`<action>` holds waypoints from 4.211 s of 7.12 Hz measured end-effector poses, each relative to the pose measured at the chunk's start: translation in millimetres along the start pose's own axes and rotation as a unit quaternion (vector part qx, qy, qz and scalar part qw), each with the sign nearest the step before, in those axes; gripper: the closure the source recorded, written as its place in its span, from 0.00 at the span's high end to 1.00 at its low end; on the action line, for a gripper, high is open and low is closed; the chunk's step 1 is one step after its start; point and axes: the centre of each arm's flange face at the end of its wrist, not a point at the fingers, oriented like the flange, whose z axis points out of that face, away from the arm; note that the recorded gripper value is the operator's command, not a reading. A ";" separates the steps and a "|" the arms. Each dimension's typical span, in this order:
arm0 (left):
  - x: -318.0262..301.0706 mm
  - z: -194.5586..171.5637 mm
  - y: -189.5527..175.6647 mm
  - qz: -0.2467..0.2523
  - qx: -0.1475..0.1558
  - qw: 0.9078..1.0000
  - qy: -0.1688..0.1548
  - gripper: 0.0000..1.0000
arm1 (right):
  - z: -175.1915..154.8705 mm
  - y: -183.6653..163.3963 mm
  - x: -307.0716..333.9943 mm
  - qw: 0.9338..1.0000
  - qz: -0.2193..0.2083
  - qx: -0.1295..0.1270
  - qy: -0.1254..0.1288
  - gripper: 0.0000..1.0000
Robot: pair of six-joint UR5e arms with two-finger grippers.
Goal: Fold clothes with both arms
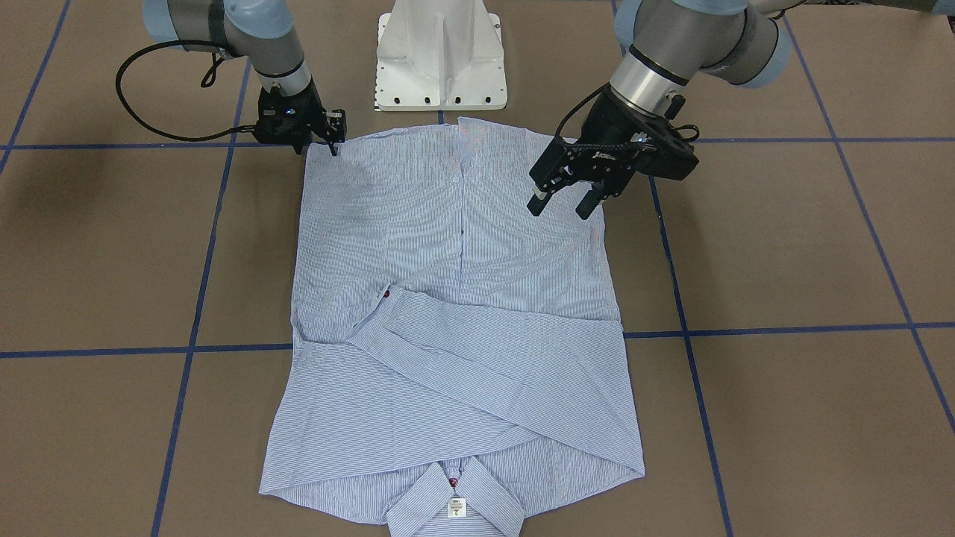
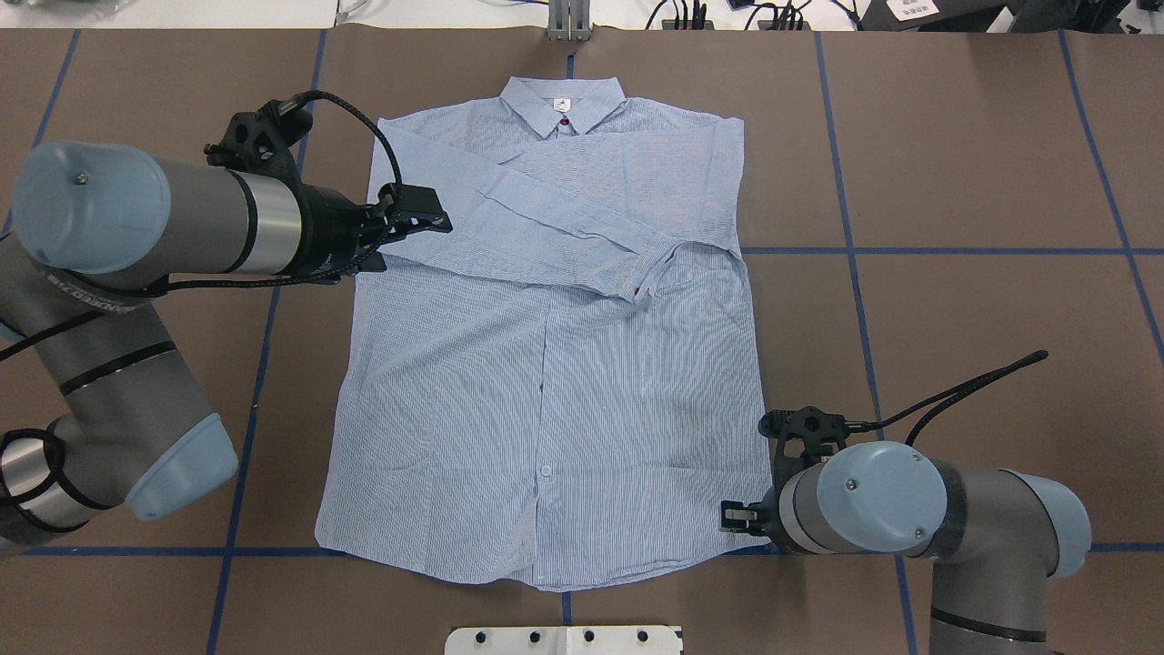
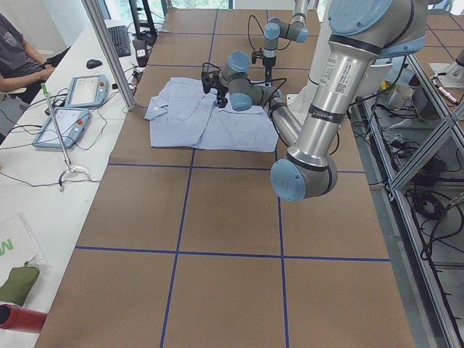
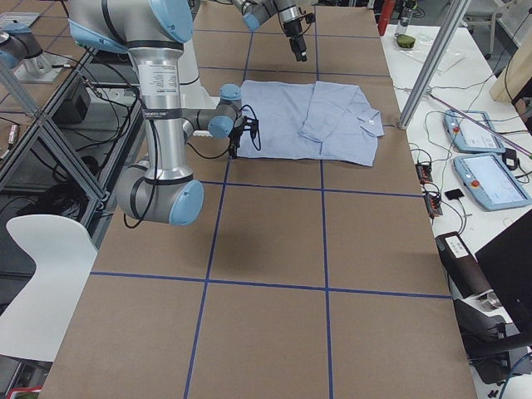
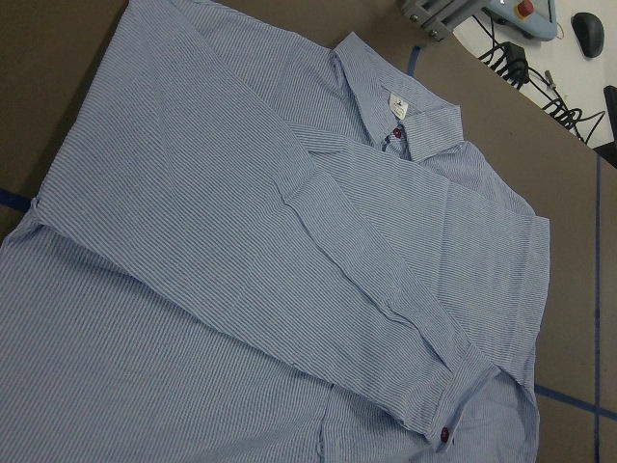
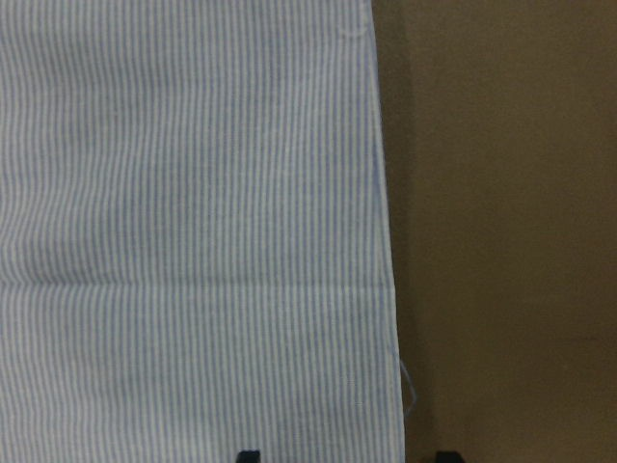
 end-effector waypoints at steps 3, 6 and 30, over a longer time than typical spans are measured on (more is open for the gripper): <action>-1.1 1.4 -0.4 0.000 0.000 1.000 -0.002 1.00 | 0.2 -1.2 1.4 1.000 0.008 -0.001 0.001 0.58; -0.6 2.9 -1.1 0.000 0.000 1.000 -0.002 1.00 | 0.5 -0.9 2.9 1.000 0.015 -0.003 0.002 0.55; -16.3 -0.9 1.5 -0.002 -0.001 1.000 -0.011 1.00 | -30.0 -17.6 2.1 0.999 0.032 -0.021 -0.017 0.00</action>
